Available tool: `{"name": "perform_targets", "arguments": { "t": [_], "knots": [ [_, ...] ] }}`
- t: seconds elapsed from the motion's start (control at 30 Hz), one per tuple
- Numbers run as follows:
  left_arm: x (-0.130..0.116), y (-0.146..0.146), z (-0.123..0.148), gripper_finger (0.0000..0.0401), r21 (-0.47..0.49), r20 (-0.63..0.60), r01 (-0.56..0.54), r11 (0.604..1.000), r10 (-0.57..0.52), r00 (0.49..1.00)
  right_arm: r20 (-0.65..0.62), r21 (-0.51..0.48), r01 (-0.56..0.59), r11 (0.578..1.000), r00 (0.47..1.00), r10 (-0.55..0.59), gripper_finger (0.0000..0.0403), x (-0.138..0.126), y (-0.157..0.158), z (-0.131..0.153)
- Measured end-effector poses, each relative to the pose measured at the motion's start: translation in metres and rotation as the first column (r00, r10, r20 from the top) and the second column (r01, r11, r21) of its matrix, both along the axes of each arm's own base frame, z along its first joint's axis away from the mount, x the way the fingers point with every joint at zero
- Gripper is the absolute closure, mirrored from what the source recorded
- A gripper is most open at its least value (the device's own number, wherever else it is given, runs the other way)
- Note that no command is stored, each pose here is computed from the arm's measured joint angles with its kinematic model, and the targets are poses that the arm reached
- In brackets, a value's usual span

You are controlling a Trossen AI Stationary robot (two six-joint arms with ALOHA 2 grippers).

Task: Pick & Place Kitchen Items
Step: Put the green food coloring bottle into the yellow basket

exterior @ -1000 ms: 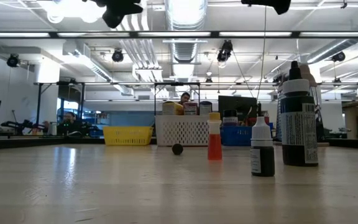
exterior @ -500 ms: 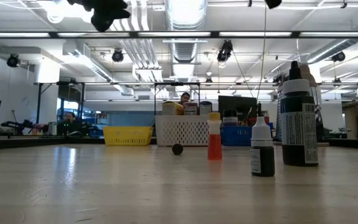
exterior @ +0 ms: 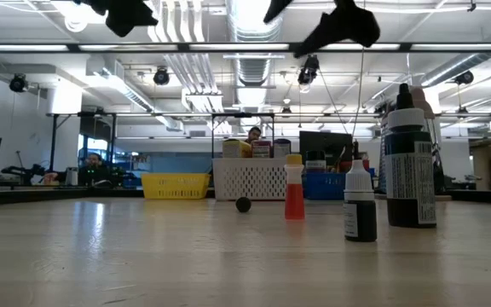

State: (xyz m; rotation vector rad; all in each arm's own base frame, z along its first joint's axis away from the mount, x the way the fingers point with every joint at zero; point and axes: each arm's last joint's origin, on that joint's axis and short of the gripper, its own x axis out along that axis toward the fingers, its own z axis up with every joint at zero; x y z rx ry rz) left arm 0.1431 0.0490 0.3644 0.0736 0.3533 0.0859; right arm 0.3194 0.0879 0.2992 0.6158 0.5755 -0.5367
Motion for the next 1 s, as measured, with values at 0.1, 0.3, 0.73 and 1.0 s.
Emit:
{"name": "perform_targets", "arguments": {
  "t": [0.1,0.3,0.73,1.0],
  "knots": [
    [0.001,0.001,-0.009,0.0261,0.001,-0.027,-0.029,1.0,0.029,0.999,-0.119,0.05,0.123,0.991,0.986,-0.116,0.0101,0.017,0.003,-0.005],
    [0.004,0.004,-0.021,0.0261,-0.004,-0.065,-0.082,0.997,0.081,0.995,-0.294,0.098,0.266,0.959,0.928,-0.227,0.0092,0.052,0.008,-0.007],
    [0.004,0.004,-0.024,0.0261,-0.012,-0.088,-0.086,0.996,0.085,0.993,-0.58,0.153,0.356,0.922,0.787,-0.208,0.0115,0.117,-0.017,-0.06],
    [0.001,0.003,-0.028,0.0261,-0.028,-0.141,-0.088,0.996,0.083,0.987,-0.627,0.177,0.333,0.926,0.763,-0.155,0.0136,0.134,-0.025,-0.085]
  ]
}}
